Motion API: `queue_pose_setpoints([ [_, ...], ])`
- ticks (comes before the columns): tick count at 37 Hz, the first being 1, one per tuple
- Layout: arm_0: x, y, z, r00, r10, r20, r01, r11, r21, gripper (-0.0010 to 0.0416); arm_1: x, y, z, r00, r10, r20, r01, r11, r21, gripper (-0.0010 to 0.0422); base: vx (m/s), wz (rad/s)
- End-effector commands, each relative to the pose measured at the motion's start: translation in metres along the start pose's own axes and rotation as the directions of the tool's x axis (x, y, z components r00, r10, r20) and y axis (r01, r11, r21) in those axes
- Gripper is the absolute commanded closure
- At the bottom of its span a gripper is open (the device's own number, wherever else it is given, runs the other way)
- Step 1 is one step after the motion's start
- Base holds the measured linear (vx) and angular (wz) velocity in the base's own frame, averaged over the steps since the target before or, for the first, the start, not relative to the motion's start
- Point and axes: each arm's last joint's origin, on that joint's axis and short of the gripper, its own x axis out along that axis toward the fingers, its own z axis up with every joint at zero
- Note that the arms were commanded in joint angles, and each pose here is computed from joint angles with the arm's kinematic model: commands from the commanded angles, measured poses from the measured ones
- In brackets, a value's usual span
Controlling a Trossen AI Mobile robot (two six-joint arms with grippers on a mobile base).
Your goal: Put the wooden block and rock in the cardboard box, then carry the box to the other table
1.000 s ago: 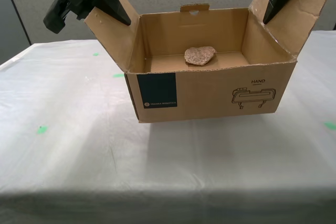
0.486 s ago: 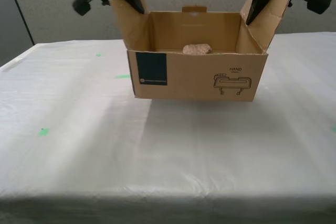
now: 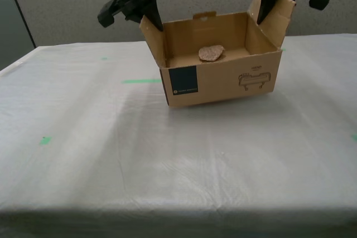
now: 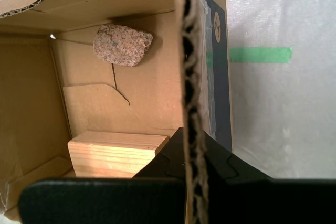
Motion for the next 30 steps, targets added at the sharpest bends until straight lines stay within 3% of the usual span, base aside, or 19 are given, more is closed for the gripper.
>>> queue_pose_setpoints([
  [1,0.009,0.001,0.008,1.000,0.013,-0.005,-0.013,1.000,-0.004,0.0406,0.007,0.009,0.005,1.000,-0.013,0.007,0.013,1.000,-0.009,0.0413,0.000,0.000],
  [6,0.027,0.000,0.016,1.000,0.005,-0.028,-0.005,1.000,-0.004,0.0406,0.009,0.020,0.013,1.000,0.019,0.023,-0.019,0.999,-0.030,0.0413,0.000,0.000],
  [18,0.042,-0.001,0.025,0.999,0.000,-0.043,0.000,1.000,0.006,0.0406,0.001,0.018,0.027,0.996,0.042,0.079,-0.042,0.999,-0.002,0.0413,0.000,0.000],
  [30,0.050,-0.006,0.019,0.999,-0.003,-0.050,0.004,1.000,0.016,0.0406,0.027,0.032,0.024,0.998,0.065,0.015,-0.064,0.998,-0.028,0.0413,0.000,0.000],
])
